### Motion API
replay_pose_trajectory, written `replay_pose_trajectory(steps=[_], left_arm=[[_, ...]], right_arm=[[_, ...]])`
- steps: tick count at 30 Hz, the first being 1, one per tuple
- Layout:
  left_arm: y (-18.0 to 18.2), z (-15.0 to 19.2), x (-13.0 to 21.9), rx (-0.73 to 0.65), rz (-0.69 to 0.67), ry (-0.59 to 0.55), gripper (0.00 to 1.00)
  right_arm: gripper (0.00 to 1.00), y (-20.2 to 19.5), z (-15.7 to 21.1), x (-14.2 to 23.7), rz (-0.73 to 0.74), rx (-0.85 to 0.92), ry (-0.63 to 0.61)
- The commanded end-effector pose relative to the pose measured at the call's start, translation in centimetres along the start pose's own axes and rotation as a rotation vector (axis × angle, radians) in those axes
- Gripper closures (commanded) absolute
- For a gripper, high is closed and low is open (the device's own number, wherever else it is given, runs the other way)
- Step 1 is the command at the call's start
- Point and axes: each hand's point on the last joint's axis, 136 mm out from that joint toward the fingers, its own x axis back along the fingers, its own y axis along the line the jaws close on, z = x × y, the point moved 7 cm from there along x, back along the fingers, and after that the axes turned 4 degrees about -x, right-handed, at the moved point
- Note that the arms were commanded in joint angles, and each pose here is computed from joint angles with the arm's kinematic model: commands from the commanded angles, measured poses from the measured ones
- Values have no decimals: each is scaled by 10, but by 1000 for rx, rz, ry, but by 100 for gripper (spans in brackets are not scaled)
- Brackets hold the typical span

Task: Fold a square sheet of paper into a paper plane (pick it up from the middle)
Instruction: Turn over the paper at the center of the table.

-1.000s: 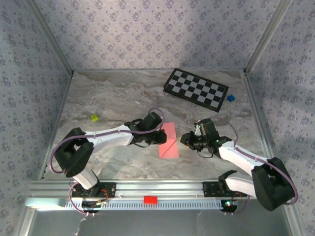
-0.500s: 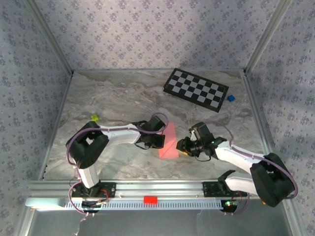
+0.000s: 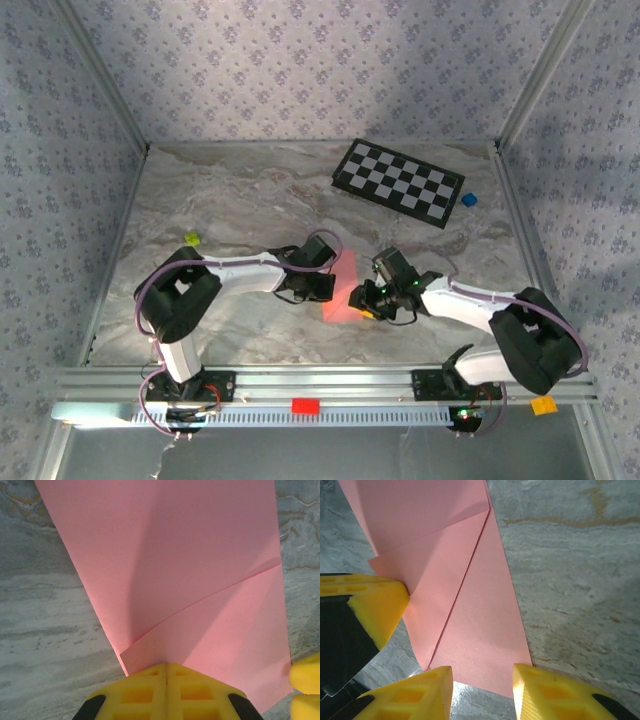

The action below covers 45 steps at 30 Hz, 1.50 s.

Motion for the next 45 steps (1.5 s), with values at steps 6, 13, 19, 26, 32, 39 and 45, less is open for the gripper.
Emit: replay_pose_trajectory(steps=[6, 13, 19, 26, 32, 39, 45], left_arm=[[6, 6, -3, 3, -18, 20, 96], [7, 8, -3, 5, -24, 25, 96], [8, 9, -3, 10, -24, 25, 96], [10, 9, -1, 17, -21, 11, 97], [10, 9, -1, 19, -19, 9, 97], [11, 8, -1, 23, -16, 7, 97], [10, 7, 0, 27, -15, 2, 97]], right_arm=[[61, 5, -9, -10, 33, -32, -7], [60, 17, -13, -12, -82, -14, -10], [59, 30, -25, -10, -180, 36, -6], [58, 27, -41, -9, -187, 17, -5], [57, 21, -46, -9, -175, -5, -9], [58, 19, -51, -12, -195, -18, -1], [59, 13, -54, -18, -202, -52, 5]])
